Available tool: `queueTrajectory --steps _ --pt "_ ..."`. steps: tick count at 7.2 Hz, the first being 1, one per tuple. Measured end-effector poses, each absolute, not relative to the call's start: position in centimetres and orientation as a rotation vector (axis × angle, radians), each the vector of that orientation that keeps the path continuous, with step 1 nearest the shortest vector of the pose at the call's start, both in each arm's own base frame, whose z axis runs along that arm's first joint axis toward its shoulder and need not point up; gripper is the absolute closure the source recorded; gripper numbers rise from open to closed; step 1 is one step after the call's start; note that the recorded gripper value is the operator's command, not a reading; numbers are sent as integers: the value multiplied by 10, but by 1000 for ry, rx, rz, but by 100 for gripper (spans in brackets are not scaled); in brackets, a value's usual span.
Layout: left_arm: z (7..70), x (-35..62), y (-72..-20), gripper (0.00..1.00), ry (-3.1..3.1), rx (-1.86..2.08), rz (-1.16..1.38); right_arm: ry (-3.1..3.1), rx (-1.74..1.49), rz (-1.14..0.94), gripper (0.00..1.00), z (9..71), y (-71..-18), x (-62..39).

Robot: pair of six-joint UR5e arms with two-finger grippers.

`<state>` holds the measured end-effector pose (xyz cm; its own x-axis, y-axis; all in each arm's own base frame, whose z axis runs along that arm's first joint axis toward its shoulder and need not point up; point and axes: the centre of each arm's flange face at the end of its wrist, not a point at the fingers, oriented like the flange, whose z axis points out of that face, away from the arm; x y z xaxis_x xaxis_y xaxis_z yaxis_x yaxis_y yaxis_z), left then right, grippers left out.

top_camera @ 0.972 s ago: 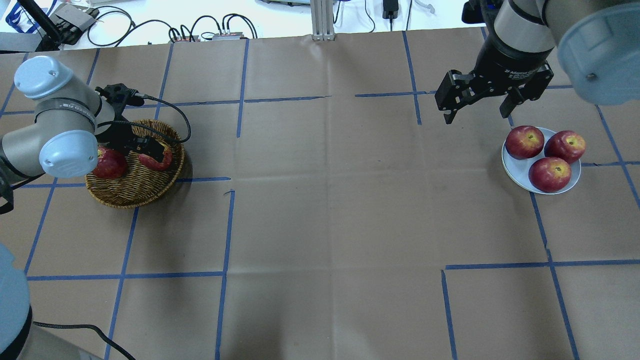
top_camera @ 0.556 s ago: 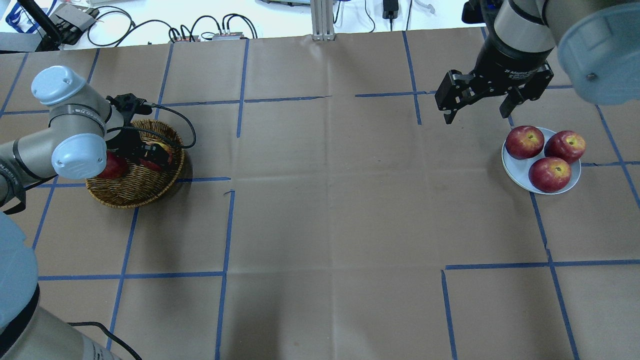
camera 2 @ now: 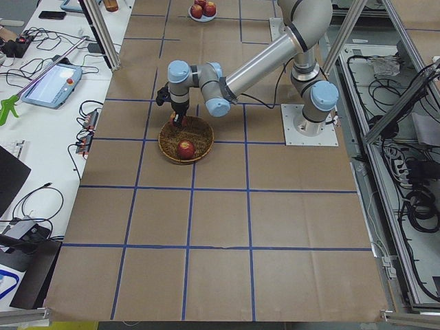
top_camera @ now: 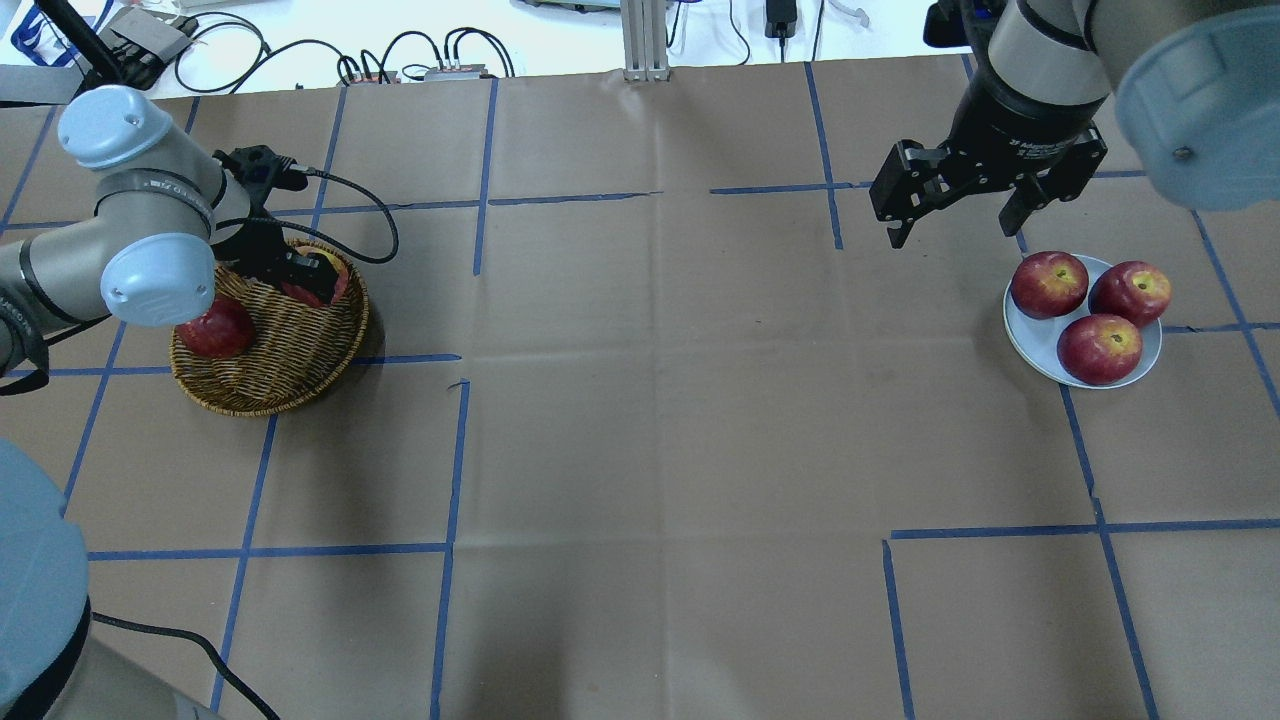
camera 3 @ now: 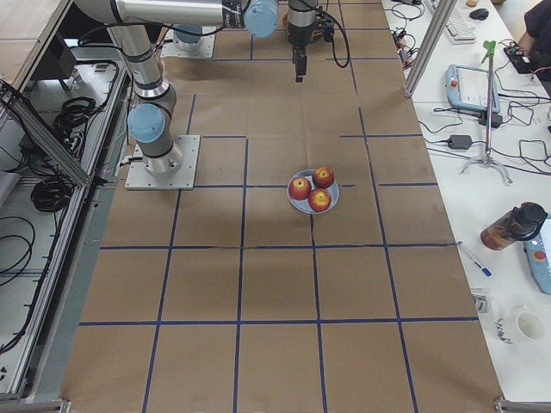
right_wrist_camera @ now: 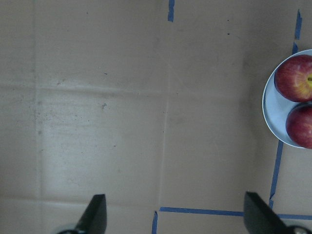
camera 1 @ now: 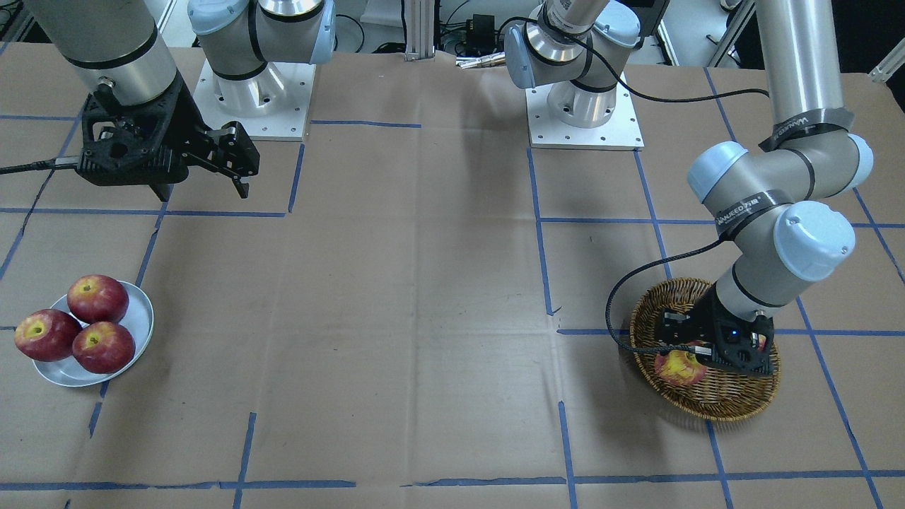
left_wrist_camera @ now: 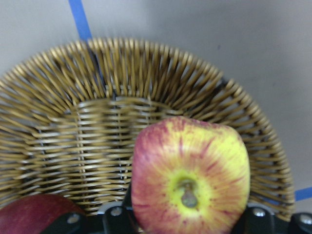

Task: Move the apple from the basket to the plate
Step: 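Carry the apple with the left gripper toward the table center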

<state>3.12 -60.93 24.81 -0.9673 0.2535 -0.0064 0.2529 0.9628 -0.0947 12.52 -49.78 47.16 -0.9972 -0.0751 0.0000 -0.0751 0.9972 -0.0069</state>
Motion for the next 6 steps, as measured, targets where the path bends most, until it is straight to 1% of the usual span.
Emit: queueTrajectory --steps 3,6 --pt "267 -104 -608 57 -3106 -328 177 3140 -118 -11 0 472 -498 125" --pt "247 -245 -571 57 -3091 -293 118 3140 -117 -11 0 472 -498 125"
